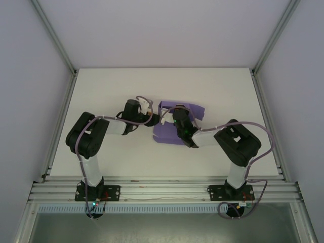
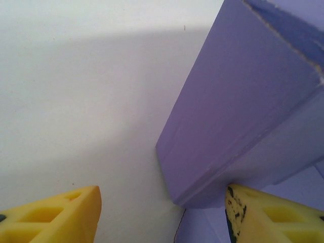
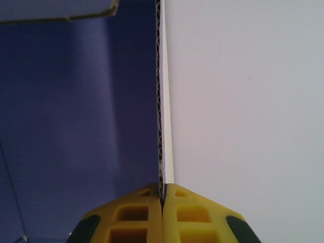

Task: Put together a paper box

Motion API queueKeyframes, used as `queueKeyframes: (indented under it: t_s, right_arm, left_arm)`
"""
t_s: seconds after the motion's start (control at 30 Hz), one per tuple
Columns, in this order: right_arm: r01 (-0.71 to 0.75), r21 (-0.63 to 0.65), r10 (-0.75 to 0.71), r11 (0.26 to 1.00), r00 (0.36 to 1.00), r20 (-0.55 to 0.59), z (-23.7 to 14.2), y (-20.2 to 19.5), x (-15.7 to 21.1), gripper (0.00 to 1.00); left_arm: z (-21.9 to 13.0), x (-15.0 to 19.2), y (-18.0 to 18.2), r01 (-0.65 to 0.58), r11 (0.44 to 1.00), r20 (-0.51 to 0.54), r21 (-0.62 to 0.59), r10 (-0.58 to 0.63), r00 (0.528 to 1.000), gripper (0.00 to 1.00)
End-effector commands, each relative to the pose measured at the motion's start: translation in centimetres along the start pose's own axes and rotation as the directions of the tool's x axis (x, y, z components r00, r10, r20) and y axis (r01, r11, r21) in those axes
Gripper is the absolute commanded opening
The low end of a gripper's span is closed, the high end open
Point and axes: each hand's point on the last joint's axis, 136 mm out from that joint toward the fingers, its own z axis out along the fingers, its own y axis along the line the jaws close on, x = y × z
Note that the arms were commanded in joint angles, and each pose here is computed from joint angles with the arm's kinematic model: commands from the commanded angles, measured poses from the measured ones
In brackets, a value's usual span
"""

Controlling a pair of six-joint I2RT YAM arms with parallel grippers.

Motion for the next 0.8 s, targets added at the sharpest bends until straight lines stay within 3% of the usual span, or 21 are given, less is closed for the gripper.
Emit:
queueKeyframes:
  t_s: [0.0, 0.23, 0.4, 0.77]
  right_arm:
    - [-0.022, -0.016, 0.022, 1.000, 1.000, 0.001, -0.2, 0.1, -0.6, 0.00]
    - [-0.057, -0.052, 0.057, 0.997, 0.998, -0.001, -0.4, 0.9, -0.8, 0.00]
    - [-0.071, -0.072, 0.071, 0.995, 0.997, -0.001, -0.7, 1.4, -0.8, 0.00]
    - [-0.175, -0.124, 0.178, 0.977, 0.984, 0.014, -1.5, 1.1, -1.2, 0.00]
  left_arm:
    - [0.7, -2.1, -1.2, -0.047, 0.998, 0.066, 0.035, 0.045, 0.997, 0.64]
    - [1.3, -3.3, -1.7, -0.063, 0.998, 0.110, -0.003, 0.063, 0.992, 0.64]
    - [1.4, -4.5, -1.1, -0.054, 0.996, 0.139, -0.066, 0.062, 0.988, 0.56]
    - [2.6, -3.7, -0.6, -0.100, 0.987, 0.117, -0.127, 0.115, 0.986, 0.30]
